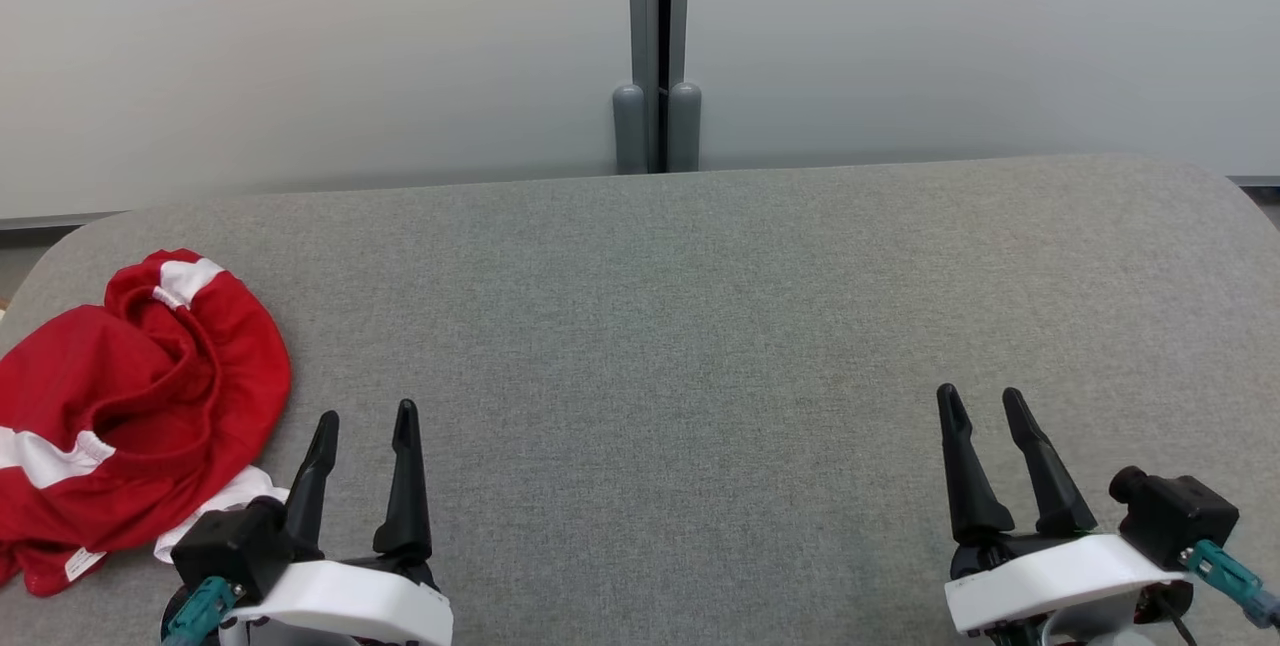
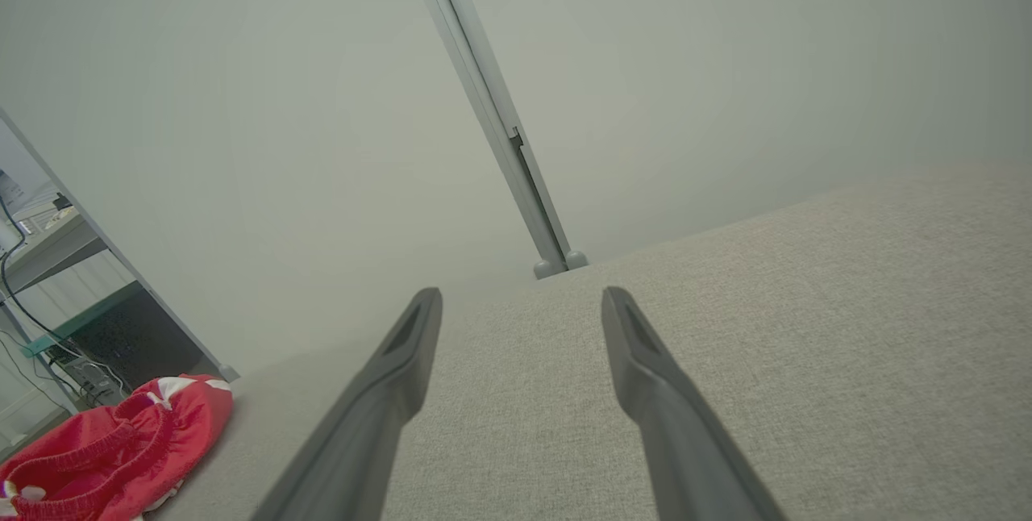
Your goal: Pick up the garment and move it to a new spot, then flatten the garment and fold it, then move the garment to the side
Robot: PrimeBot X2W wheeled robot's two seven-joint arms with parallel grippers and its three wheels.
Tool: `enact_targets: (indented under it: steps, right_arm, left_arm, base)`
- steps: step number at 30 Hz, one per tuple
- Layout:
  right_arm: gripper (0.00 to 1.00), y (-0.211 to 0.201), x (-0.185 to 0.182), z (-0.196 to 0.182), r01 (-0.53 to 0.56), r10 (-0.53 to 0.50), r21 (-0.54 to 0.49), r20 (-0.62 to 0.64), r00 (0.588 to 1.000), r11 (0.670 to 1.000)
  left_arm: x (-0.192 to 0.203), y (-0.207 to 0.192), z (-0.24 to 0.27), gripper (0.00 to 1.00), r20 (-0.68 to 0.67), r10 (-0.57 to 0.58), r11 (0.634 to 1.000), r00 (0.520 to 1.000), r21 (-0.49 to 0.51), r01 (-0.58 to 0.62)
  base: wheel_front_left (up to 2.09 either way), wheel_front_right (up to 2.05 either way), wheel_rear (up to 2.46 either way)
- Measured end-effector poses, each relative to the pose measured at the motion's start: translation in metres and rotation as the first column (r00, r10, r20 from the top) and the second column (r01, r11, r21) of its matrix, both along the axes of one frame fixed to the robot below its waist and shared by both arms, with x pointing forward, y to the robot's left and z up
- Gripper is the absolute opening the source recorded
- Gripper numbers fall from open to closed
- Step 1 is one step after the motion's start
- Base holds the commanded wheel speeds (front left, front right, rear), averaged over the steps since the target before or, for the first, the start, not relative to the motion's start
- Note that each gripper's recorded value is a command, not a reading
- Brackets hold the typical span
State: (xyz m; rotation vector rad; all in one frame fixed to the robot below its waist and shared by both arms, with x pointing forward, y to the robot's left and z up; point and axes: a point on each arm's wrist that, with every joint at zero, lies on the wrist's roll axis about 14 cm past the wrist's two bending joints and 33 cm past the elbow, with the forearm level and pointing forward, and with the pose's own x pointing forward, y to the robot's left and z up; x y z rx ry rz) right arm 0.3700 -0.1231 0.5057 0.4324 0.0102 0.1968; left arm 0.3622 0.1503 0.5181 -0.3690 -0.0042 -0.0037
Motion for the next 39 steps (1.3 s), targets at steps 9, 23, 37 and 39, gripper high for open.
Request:
enact_targets:
  steps: [9,23,37,39]
  right_arm:
    - [1.00,0.008,-0.002,0.001,-0.026,0.028,-0.081,0.029,0.999,0.996]
    - [1.00,0.017,-0.004,0.004,-0.048,0.063,-0.198,0.073,0.995,0.979]
    - [1.00,0.024,-0.008,0.009,-0.060,0.100,-0.300,0.119,0.988,0.952]
    - [1.00,0.026,-0.009,0.010,-0.062,0.107,-0.315,0.128,0.986,0.947]
  left_arm:
    - [-0.002,-0.005,0.003,1.00,0.030,-0.016,0.996,0.999,0.086,0.014]
    - [-0.006,-0.010,0.008,1.00,0.081,-0.029,0.980,0.996,0.201,0.012]
    - [-0.011,-0.015,0.018,1.00,0.143,-0.051,0.954,0.988,0.301,0.006]
    - [-0.012,-0.016,0.019,1.00,0.151,-0.055,0.949,0.987,0.316,0.005]
  base:
    - [0.00,0.00,0.00]
    - [0.00,0.00,0.00]
    - [0.00,0.00,0.00]
    - [0.00,0.00,0.00]
